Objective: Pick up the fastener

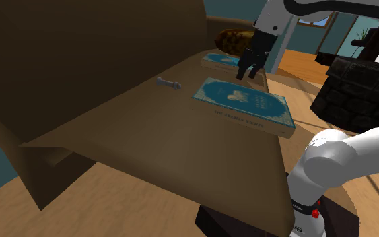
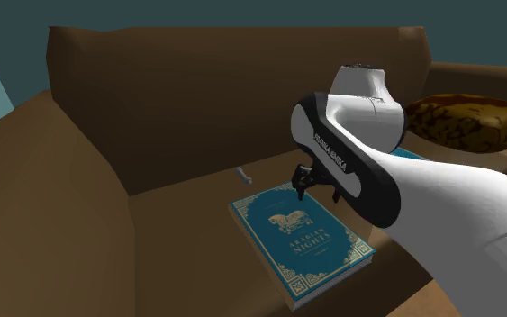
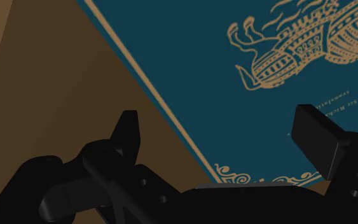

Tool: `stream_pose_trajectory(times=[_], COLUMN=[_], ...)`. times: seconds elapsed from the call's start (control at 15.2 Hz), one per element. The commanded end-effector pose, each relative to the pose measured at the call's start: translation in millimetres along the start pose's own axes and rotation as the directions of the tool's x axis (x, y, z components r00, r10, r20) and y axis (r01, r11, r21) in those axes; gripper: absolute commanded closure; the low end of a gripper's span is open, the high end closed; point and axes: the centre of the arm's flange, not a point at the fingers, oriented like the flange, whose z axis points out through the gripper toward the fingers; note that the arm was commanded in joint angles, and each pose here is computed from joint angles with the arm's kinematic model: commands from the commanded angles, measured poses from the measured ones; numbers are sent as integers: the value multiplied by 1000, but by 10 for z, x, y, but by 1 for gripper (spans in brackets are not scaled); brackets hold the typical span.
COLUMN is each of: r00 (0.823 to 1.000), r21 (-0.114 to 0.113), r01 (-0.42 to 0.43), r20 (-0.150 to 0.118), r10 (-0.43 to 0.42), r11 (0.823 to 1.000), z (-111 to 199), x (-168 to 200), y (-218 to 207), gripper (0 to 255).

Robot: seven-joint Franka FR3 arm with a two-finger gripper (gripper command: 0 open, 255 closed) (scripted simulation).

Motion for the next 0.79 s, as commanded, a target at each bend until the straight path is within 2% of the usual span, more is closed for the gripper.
stream_pose_trajectory(times=[0.0, 0.33, 0.73], r00=[1000, 994, 969], r21=[0, -6, -10], r01=[0, 109, 238], r20=[0, 29, 65], r10=[0, -109, -237], r11=[1000, 994, 971], z=[0, 110, 268], x=[0, 577, 1205], y=[0, -388, -930], gripper=[0, 0, 0])
